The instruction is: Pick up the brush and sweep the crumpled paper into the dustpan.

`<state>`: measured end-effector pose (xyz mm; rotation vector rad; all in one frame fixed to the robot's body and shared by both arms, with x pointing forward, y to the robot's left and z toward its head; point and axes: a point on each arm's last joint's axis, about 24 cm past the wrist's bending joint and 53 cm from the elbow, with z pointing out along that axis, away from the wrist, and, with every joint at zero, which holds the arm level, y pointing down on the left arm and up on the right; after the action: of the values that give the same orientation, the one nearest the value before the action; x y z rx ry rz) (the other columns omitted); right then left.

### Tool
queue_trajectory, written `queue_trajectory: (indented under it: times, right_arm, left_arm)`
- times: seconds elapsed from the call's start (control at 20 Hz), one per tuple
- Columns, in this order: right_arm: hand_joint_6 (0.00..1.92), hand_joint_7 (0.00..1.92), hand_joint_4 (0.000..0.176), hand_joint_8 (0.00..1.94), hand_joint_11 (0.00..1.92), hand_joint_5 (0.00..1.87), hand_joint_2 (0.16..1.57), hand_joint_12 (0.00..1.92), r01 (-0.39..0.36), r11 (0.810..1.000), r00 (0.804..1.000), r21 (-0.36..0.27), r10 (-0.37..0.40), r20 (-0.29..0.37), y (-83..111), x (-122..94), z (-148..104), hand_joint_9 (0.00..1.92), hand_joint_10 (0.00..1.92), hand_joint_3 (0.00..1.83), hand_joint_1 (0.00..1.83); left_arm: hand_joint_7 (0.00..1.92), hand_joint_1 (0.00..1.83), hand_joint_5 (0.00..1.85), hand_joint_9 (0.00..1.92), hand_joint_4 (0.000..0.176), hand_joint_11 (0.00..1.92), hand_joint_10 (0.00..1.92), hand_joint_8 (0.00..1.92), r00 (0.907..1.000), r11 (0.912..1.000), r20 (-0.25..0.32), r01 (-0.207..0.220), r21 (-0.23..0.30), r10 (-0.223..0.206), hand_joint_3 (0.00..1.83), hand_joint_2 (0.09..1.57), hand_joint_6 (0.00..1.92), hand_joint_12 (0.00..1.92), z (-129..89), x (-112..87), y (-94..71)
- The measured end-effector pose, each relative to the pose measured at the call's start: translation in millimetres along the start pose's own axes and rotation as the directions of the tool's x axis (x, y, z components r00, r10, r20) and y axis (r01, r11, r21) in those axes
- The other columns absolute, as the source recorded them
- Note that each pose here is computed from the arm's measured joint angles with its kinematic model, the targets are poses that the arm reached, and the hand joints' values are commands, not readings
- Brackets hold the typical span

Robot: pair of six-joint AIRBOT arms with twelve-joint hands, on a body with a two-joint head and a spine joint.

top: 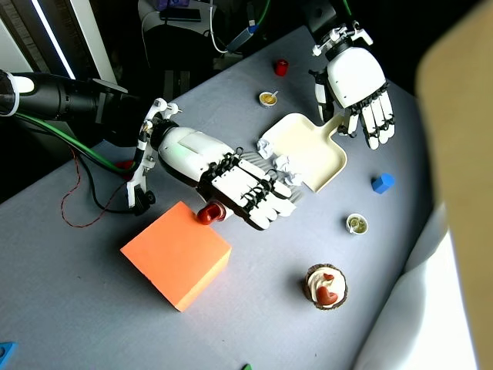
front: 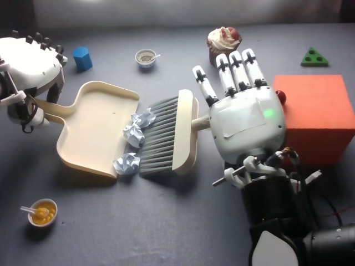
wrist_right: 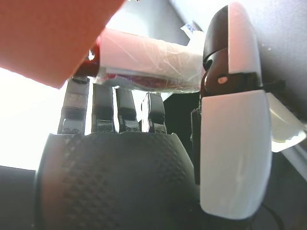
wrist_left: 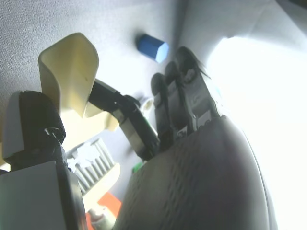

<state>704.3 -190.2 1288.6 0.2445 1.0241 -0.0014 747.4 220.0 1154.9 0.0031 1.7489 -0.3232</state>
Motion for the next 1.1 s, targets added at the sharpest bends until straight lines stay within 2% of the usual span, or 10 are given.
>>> queue_trajectory:
  times: [0.2,0.5,0.7,0.85,0.95,1.0,1.05,1.1]
  right_arm:
    - [0.00,0.09,0.000,0.00,0.19,0.10,0.98,0.04,-0.011,1.000,1.000,0.009,0.011,-0.009,0.0,7.3,3.1,0.13,0.00,0.01,1.07]
    - [0.01,0.12,0.000,0.01,0.22,0.13,0.95,0.04,-0.017,1.000,1.000,0.018,0.017,-0.006,-1.7,13.1,8.3,0.16,0.01,0.00,1.11]
    - [0.01,0.13,0.000,0.00,0.20,0.15,0.98,0.04,-0.019,1.000,1.000,0.005,0.019,0.004,1.2,10.7,8.2,0.17,0.00,0.01,1.13]
    - [0.01,0.16,0.000,0.01,0.24,0.17,1.02,0.05,-0.017,1.000,1.000,-0.011,0.017,0.020,3.3,6.1,9.1,0.20,0.01,0.02,1.16]
    - [0.02,0.50,0.000,0.02,0.52,0.44,1.04,0.15,-0.013,1.000,0.999,-0.012,0.013,0.029,2.0,3.7,10.0,0.54,0.03,0.00,1.28]
    - [0.02,0.70,0.000,0.02,0.67,0.59,1.04,0.21,-0.012,1.000,0.999,-0.011,0.012,0.033,1.2,2.7,10.3,0.75,0.04,0.00,1.27]
    - [0.01,0.83,0.000,0.02,0.74,0.69,1.05,0.26,-0.012,1.000,0.999,-0.010,0.012,0.034,0.9,2.4,10.3,0.88,0.03,0.00,1.24]
    - [0.02,0.97,0.000,0.77,0.69,0.82,1.08,0.57,-0.012,1.000,0.999,-0.009,0.013,0.032,0.6,2.9,10.3,1.00,0.08,0.01,1.33]
  left_arm:
    - [0.31,1.13,1.05,0.26,0.000,0.24,0.00,0.00,1.0000,1.0000,0.001,0.004,-0.001,-0.004,0.00,1.09,0.86,0.23,0.0,-0.3,0.3]
    - [0.30,1.13,1.04,0.23,0.000,0.20,0.00,0.00,0.9999,1.0000,0.013,0.008,0.001,-0.008,0.00,1.09,0.88,0.22,0.8,-5.6,-1.7]
    - [0.32,1.14,1.05,0.23,0.000,0.14,0.00,0.00,0.9999,1.0000,0.011,0.009,0.001,-0.009,0.00,1.09,0.86,0.18,0.8,-5.2,-1.6]
    - [0.33,1.14,1.08,0.25,0.000,0.20,0.00,0.00,0.9999,1.0000,0.011,0.009,0.001,-0.009,0.00,1.07,0.82,0.20,0.8,-5.2,-1.6]
    - [0.31,1.13,1.06,0.24,0.000,0.18,0.00,0.00,0.9999,1.0000,0.011,0.009,0.001,-0.009,0.00,1.08,0.85,0.19,0.8,-5.2,-1.6]
    - [0.28,1.12,1.03,0.22,0.000,0.18,0.00,0.00,0.9999,1.0000,0.011,0.009,0.001,-0.009,0.00,1.10,0.90,0.19,0.8,-5.2,-1.6]
    - [0.29,1.11,1.02,0.22,0.000,0.16,0.00,0.00,0.9999,1.0000,0.012,0.009,0.001,-0.009,0.00,1.10,0.92,0.19,0.8,-5.3,-1.6]
    - [0.31,1.11,1.02,0.24,0.000,0.17,0.01,0.01,0.9999,1.0000,0.012,0.009,0.001,-0.009,0.00,1.10,0.92,0.19,0.8,-5.3,-1.6]
